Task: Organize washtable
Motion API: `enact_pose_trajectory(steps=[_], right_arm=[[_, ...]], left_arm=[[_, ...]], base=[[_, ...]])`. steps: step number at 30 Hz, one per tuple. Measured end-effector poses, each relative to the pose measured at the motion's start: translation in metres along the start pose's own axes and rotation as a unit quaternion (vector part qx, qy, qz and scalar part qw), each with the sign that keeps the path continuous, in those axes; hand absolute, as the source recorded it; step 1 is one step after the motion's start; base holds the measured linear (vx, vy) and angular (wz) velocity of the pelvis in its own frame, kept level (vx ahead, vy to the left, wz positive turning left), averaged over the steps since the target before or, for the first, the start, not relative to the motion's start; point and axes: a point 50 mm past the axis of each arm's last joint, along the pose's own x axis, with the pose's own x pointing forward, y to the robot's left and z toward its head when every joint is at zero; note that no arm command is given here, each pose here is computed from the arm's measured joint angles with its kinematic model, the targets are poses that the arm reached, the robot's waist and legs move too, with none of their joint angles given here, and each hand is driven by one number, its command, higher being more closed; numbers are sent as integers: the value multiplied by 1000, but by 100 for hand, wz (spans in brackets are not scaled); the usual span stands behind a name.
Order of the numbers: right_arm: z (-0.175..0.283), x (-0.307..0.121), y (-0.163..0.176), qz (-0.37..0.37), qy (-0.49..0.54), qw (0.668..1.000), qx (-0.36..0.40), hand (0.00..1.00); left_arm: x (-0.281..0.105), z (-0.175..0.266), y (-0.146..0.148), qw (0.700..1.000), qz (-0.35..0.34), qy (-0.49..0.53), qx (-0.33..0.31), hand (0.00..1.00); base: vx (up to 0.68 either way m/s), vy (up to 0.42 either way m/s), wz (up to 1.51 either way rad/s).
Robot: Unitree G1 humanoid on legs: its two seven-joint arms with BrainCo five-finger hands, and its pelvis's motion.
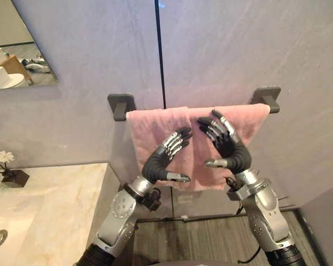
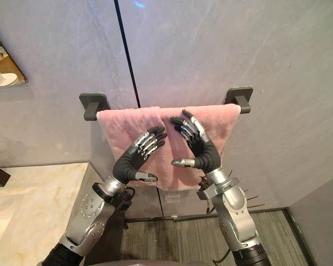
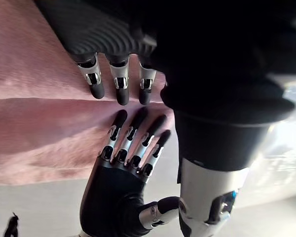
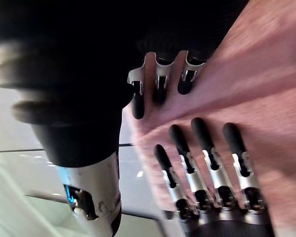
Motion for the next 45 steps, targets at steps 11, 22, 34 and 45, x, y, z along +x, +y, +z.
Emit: enact_pose_trajectory(steps=[11,22,34,45], right_arm=[[-63,-32,-14,-54,183,977,-90,0],[-59,-45,-56,-204,189,948,-153,0],[-19,-79,-101,-386,135,889,-205,0],[-31,-121,-94,-457,177,850,-192,0]], left_arm=[[-20,-52,16,986,94,130,50,0],[-37,-51,57,957,213,155,118,0],[-55,-46,82,926,325,145,121,0],[-97,-56,80,890,413,173,88,0]], base=[[0,0,0],[-4,-14,3],[-12,-7,-3],[0,0,0]])
